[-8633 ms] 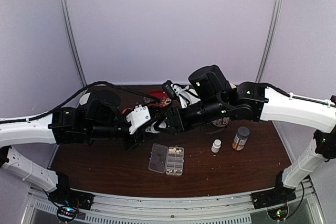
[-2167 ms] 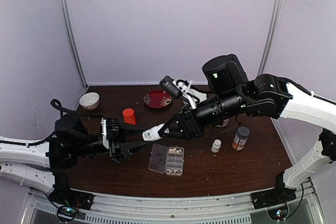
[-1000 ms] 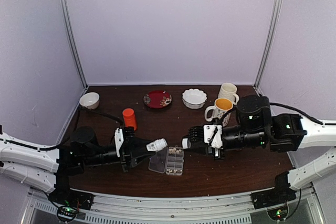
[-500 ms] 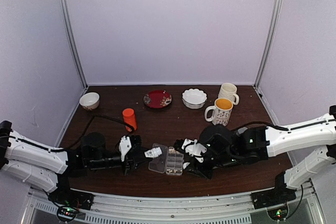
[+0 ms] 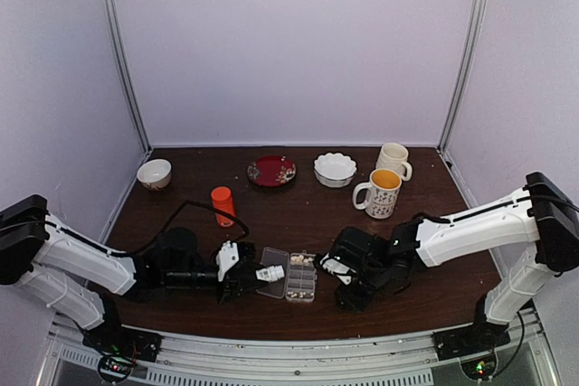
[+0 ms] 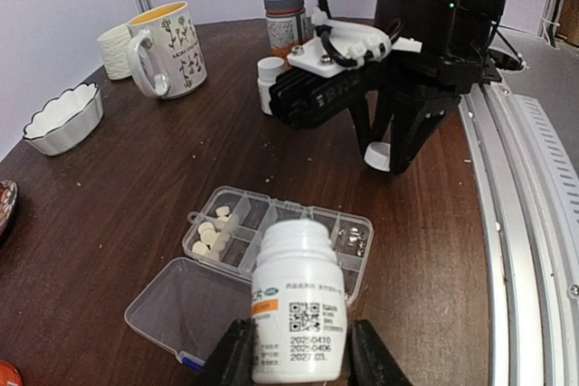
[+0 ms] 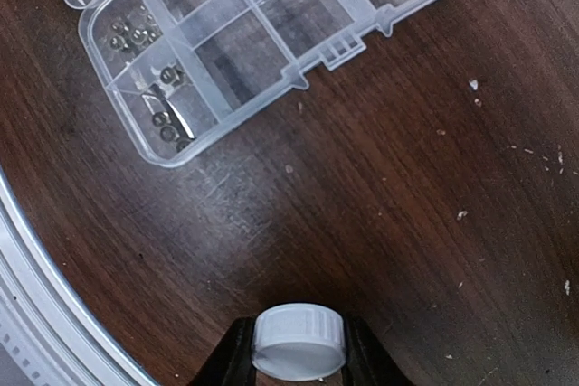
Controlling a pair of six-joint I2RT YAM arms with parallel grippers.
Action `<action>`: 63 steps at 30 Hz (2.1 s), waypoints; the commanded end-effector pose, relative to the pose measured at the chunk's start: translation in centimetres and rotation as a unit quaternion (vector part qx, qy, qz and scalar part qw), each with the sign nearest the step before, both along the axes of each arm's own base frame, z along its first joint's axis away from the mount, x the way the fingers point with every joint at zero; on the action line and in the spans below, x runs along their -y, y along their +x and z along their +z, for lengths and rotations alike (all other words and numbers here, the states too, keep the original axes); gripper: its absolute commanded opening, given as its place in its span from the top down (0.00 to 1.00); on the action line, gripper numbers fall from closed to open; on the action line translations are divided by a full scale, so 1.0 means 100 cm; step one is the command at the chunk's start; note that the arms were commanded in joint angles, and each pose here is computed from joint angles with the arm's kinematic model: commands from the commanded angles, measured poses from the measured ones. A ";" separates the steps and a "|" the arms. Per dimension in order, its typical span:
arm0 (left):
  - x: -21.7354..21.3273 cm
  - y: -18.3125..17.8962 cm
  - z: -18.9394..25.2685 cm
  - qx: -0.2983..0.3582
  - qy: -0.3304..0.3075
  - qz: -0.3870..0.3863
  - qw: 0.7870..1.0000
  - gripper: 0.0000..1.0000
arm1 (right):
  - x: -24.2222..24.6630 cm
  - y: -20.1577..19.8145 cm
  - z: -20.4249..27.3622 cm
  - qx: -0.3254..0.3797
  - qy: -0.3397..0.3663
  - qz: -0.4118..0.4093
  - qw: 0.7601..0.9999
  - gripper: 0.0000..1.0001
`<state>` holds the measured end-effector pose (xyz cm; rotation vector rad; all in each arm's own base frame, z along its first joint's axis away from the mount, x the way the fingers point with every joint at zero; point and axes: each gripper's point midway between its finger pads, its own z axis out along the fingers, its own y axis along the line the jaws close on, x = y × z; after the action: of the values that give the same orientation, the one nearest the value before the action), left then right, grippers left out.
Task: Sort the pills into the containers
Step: Place the lid of the pill bottle at the center of the board, then pour the pill into the compartment of the pill container.
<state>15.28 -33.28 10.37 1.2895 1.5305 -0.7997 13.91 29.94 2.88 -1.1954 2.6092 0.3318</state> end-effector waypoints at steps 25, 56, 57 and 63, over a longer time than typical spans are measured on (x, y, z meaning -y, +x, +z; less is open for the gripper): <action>0.025 0.016 -0.040 -0.017 0.070 -0.034 0.997 1.00 | -0.029 0.046 0.162 0.137 0.289 -0.118 0.940 0.66; 0.029 0.020 -0.044 -0.028 0.087 -0.027 0.995 1.00 | -0.137 0.033 0.079 -0.033 0.355 -0.134 0.924 1.00; 0.029 0.019 -0.044 -0.028 0.087 -0.028 0.995 1.00 | -0.137 0.034 0.073 -0.036 0.344 -0.138 0.928 1.00; 0.032 0.019 -0.045 -0.028 0.093 -0.029 0.995 1.00 | -0.128 0.041 0.065 -0.040 0.333 -0.160 0.928 1.00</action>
<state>16.78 -35.56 5.28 1.4663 1.6784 -0.7530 17.18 42.51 7.68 -0.5849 2.4066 1.0365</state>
